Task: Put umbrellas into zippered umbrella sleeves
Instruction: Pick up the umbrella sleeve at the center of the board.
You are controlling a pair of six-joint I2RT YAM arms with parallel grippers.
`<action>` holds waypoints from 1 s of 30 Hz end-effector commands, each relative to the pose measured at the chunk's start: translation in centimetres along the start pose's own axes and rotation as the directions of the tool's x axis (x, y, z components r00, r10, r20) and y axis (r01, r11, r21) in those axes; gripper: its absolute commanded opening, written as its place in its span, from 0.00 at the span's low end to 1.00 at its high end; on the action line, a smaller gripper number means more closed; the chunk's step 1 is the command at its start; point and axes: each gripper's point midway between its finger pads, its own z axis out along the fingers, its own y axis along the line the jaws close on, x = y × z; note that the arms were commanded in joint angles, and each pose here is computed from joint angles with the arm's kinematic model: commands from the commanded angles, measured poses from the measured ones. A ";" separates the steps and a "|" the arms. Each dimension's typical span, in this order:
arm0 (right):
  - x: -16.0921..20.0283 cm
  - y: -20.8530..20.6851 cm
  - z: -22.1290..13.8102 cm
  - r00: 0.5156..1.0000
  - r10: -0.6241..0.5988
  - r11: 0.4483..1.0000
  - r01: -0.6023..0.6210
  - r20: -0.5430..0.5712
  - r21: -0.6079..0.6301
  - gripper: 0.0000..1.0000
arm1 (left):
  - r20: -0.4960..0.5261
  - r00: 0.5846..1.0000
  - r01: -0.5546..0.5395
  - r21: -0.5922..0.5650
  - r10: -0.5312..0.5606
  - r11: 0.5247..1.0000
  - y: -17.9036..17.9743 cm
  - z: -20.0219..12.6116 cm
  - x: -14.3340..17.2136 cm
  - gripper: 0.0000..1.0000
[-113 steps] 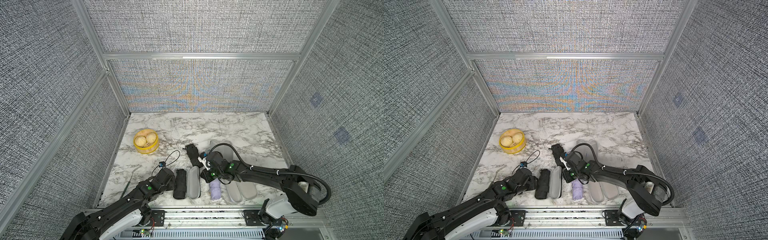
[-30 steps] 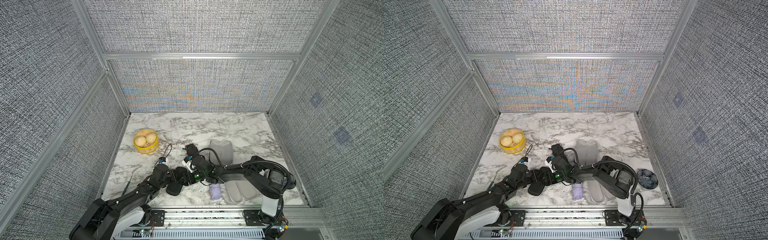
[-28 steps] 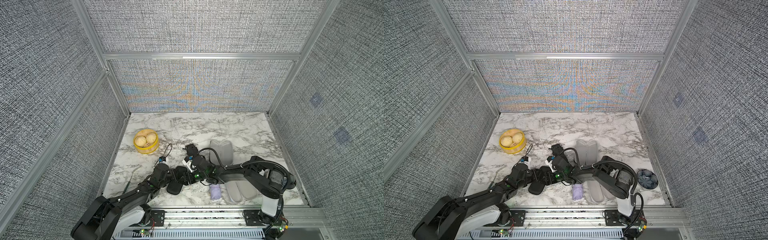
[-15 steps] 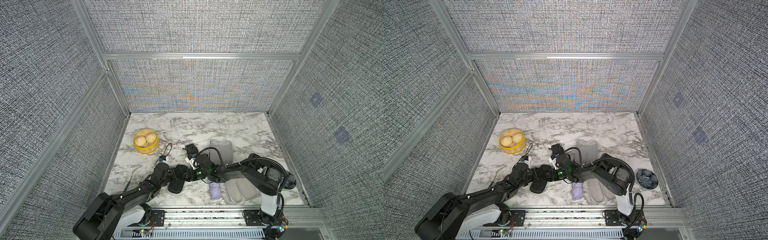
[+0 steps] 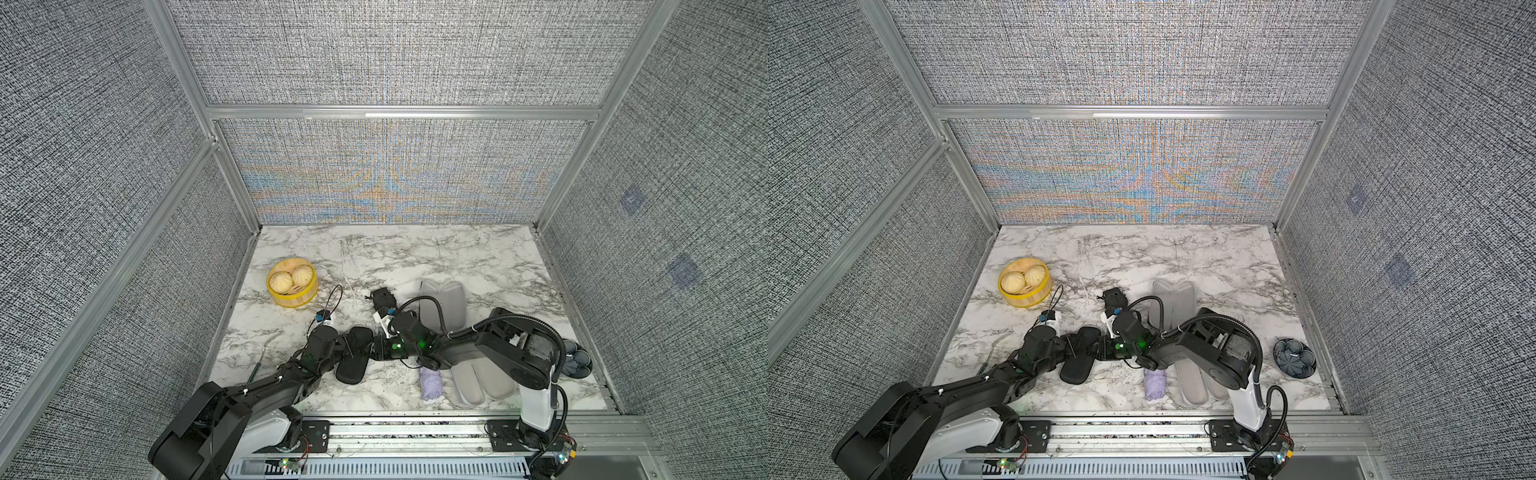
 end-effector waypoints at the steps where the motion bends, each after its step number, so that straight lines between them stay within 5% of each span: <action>1: -1.3 1.0 1.0 0.998 -0.017 0.999 0.020 0.065 -0.042 0.44 | -0.307 0.952 0.033 0.055 -0.014 0.998 -0.1 -1.0 6.4 0.17; 12: -0.8 0.1 0.4 0.996 -0.050 0.999 0.051 0.074 -0.010 0.17 | -0.306 0.952 0.015 0.050 0.001 0.999 -0.1 -1.0 6.3 0.23; 21: -1.0 0.0 -0.1 0.994 -0.076 0.997 0.078 0.079 -0.024 0.13 | -0.237 0.971 -0.028 -0.061 0.013 0.998 1.8 -1.8 4.9 0.58; 24: -1.2 0.3 -0.5 0.991 -0.101 0.995 0.103 0.084 -0.019 0.12 | -0.212 0.977 -0.042 -0.126 0.014 0.991 3.0 -2.0 4.6 0.63; 30: -1.5 1.7 -1.6 0.980 -0.167 0.983 0.174 0.108 -0.061 0.12 | -0.200 0.979 -0.035 0.010 0.036 0.999 0.6 -2.1 4.4 0.78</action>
